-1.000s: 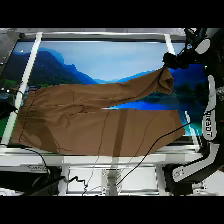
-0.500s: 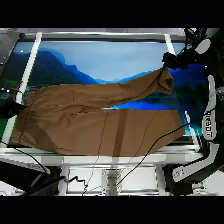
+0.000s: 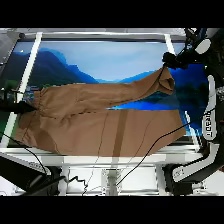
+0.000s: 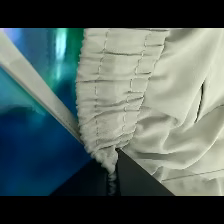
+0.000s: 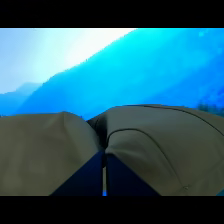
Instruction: Fold the clothes and pants, and hang the long-sleeved shirts on hangers.
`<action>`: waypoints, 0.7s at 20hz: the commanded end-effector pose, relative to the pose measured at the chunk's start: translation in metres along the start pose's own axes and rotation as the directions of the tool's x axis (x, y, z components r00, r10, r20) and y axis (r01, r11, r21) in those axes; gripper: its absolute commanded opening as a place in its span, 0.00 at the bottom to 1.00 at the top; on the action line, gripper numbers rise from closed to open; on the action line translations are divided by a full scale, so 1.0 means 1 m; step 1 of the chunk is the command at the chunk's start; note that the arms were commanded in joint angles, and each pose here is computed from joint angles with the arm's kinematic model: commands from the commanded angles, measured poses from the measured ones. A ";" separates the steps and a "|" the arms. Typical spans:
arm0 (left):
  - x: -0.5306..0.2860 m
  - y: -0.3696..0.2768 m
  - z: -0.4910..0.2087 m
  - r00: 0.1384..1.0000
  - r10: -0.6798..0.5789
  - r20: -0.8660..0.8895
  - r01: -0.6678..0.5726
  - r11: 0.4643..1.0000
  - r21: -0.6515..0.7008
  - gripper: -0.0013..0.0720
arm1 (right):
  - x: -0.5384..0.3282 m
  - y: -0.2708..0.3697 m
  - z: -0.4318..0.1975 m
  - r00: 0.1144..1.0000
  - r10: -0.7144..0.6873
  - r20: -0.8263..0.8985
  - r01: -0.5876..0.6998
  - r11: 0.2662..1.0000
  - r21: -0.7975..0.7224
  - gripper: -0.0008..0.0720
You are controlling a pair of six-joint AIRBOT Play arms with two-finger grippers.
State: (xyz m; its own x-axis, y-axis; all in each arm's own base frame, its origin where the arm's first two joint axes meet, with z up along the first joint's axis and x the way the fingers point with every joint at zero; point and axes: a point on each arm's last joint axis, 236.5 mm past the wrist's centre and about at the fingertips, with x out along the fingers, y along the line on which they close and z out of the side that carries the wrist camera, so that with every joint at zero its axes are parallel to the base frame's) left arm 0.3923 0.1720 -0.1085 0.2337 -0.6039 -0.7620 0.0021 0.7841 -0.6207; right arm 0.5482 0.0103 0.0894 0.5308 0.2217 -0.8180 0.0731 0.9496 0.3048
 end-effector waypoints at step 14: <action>-0.017 -0.031 0.082 0.960 0.179 0.215 -0.193 0.980 0.046 0.06 | 0.006 -0.139 -0.026 0.971 -0.202 -0.130 0.220 0.965 0.145 0.55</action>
State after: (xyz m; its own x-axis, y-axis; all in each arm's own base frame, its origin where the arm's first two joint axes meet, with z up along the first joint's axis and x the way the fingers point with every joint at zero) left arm 0.4632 0.1762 -0.0637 0.4321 -0.4087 -0.8039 -0.0052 0.8903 -0.4554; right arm 0.5586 -0.0888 0.0509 0.5314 0.0401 -0.8462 0.3016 0.9245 0.2332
